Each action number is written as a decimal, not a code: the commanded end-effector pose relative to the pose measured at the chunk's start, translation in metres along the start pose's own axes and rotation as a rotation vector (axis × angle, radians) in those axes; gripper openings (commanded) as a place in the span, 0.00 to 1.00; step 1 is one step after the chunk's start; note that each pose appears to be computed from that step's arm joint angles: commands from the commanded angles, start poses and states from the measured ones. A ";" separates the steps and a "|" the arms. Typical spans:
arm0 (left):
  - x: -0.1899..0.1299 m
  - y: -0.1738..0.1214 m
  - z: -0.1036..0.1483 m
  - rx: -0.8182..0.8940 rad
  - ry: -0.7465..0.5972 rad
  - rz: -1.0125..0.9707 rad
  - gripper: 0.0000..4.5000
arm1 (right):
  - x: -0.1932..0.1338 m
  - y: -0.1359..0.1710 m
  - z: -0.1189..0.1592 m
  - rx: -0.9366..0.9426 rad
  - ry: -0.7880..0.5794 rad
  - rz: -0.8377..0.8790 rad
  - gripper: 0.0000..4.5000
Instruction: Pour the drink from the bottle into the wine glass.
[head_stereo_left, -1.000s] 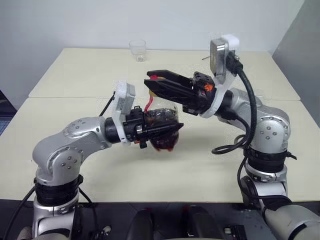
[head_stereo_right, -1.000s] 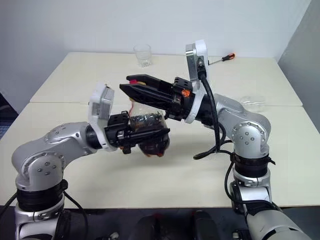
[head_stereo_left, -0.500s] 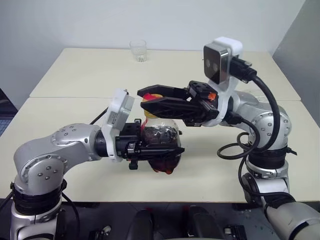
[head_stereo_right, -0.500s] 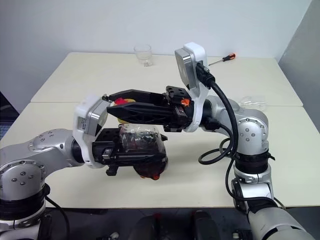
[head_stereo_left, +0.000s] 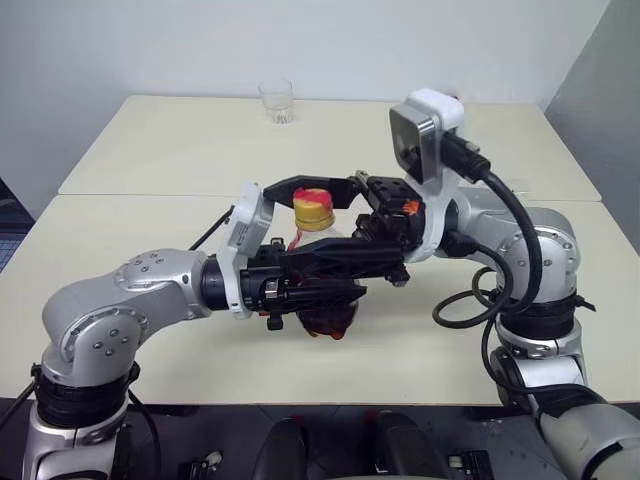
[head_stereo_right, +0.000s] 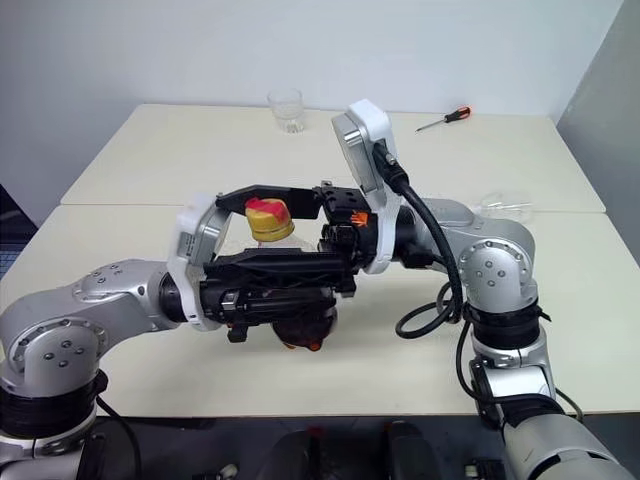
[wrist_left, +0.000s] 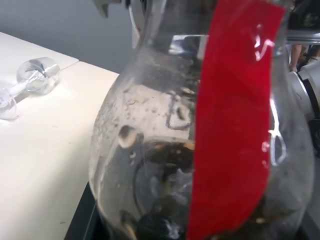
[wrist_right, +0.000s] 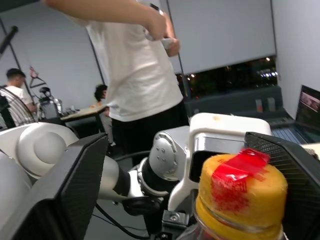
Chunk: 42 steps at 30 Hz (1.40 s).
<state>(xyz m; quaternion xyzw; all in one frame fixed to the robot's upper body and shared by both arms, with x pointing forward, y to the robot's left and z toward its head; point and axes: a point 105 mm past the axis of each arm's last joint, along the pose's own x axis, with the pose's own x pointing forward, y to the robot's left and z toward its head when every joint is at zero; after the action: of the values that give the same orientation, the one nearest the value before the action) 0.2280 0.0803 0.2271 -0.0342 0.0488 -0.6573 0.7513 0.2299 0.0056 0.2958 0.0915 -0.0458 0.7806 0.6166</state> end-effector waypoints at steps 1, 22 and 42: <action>-0.002 0.009 0.005 0.043 -0.045 0.086 0.49 | -0.006 -0.002 0.010 -0.100 0.016 -0.103 0.99; -0.005 0.087 -0.004 0.192 -0.039 0.365 0.49 | -0.011 -0.065 0.012 -0.352 -0.006 -0.647 0.99; 0.002 0.101 0.004 0.256 -0.046 0.349 0.49 | -0.013 -0.087 -0.003 -0.454 0.087 -0.743 0.99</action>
<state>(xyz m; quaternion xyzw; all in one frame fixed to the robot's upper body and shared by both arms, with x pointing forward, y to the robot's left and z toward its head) 0.3302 0.0953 0.2009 0.0414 -0.0068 -0.5106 0.8588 0.3232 0.0131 0.2790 -0.0612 -0.1323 0.4758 0.8674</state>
